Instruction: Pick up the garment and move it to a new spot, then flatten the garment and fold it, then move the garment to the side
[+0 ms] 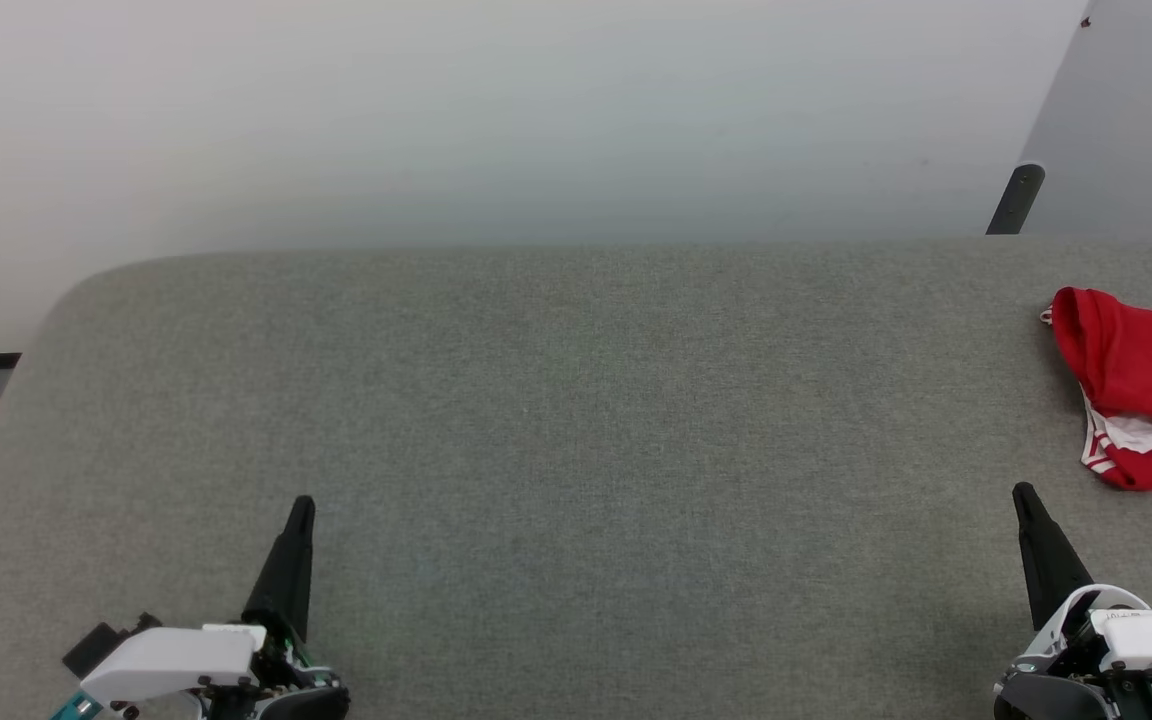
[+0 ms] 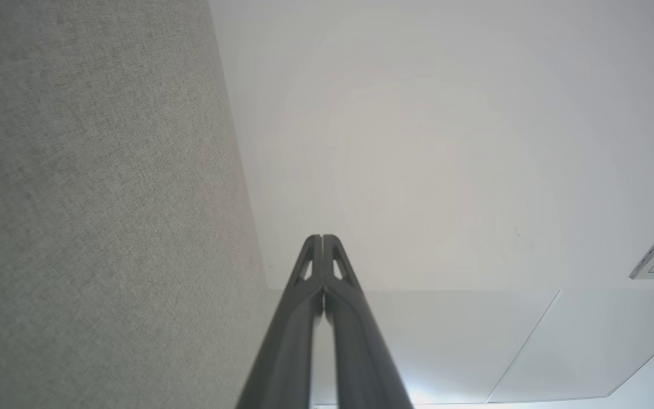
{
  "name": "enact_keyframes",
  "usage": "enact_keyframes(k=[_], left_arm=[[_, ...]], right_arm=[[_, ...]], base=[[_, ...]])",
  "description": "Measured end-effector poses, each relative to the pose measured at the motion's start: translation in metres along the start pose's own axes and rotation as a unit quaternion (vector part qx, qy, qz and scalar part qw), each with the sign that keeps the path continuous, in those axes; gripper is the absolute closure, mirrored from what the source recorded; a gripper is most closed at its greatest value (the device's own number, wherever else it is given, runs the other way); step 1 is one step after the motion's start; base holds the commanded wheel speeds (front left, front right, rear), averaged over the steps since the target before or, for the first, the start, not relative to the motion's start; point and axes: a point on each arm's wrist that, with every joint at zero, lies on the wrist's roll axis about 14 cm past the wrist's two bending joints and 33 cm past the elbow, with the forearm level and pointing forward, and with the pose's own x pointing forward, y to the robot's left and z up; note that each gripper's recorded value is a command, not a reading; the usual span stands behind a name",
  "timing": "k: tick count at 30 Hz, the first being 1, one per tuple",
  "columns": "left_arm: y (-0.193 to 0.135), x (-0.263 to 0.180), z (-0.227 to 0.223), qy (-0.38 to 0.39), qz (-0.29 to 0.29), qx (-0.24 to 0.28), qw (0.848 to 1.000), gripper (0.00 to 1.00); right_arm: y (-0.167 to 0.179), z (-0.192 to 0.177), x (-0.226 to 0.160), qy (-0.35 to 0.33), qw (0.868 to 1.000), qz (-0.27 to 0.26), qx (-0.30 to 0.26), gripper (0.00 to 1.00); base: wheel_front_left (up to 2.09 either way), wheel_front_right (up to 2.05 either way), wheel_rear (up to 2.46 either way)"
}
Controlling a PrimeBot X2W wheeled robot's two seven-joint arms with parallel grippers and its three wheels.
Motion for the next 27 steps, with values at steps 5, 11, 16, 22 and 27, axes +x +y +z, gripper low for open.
enact_keyframes(k=[5, 11, 16, 22, 27], left_arm=[[-0.0001, 0.0000, 0.0000, 0.000, 0.000, 0.000, 1.000, 1.00], [0.0000, 0.0000, -0.0001, 0.000, 0.000, 0.000, 1.000, 1.00], [0.0000, 0.0000, -0.0001, 0.000, 0.000, 0.000, 1.000, 1.00], [-0.0001, 0.0000, 0.0001, 0.000, 0.000, 0.000, 1.000, 1.00], [-0.0001, 0.0000, 0.0000, 0.000, 0.000, 0.000, 1.000, 1.00]], right_arm=[[0.0000, 0.0000, 0.0000, 0.000, 1.000, 0.000, 0.000, 1.00], [0.0000, 0.0000, 0.0000, 0.000, 1.000, 0.000, 0.000, 1.00], [0.0000, 0.0000, 0.0000, 0.000, 1.000, 0.000, 0.000, 1.00], [0.0000, -0.0001, 0.0000, 0.000, 1.000, 0.000, 0.000, 1.00], [0.0000, 0.0000, 0.0000, 0.000, 1.000, 0.000, 0.000, 1.00]], base=[[0.00, 0.00, 0.00], [0.00, 0.00, 0.00], [0.00, 0.00, 0.00], [0.00, 0.00, 0.00], [0.00, 0.00, 0.00]])
